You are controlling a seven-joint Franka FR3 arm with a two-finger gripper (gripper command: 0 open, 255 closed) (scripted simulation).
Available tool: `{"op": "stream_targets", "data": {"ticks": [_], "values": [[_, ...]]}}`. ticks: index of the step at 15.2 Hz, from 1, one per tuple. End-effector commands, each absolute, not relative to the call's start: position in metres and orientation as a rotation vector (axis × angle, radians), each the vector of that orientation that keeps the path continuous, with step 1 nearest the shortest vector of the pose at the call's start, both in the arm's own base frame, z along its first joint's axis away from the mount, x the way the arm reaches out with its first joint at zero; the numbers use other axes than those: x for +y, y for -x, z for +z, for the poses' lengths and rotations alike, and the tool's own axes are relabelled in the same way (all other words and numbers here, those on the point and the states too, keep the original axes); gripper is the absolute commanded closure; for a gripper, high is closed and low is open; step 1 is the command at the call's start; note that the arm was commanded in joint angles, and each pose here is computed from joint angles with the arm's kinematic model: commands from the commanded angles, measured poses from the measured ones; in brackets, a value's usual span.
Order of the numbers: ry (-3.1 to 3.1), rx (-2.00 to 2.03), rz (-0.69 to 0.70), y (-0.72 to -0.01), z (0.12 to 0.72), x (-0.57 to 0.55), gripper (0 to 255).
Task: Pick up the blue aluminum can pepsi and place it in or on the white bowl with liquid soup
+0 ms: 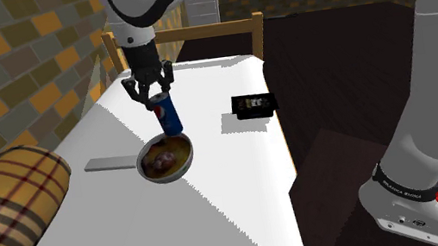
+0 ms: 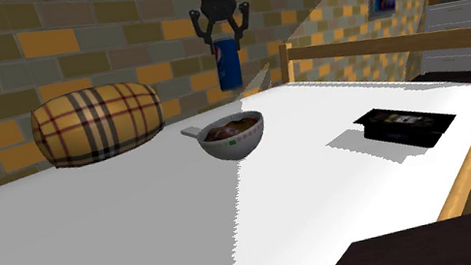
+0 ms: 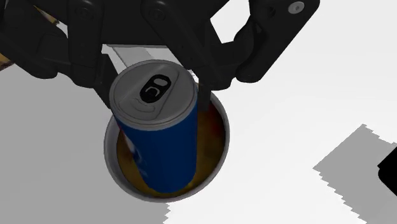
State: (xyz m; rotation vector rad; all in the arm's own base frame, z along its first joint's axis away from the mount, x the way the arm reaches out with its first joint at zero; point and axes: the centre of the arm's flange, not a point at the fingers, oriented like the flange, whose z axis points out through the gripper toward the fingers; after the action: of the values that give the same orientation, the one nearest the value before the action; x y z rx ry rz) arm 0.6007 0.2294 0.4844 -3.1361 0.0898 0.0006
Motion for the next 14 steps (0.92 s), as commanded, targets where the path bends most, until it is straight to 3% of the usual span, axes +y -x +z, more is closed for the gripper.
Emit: {"op": "stream_targets", "data": {"ticks": [1, 3, 14], "values": [[3.137, 0.092, 0.0, -0.627, 0.489, 0.231, 255], [3.137, 0.092, 0.0, -0.652, 0.492, 0.232, 255], [3.137, 0.092, 0.0, -0.652, 0.434, 0.232, 255]]}}
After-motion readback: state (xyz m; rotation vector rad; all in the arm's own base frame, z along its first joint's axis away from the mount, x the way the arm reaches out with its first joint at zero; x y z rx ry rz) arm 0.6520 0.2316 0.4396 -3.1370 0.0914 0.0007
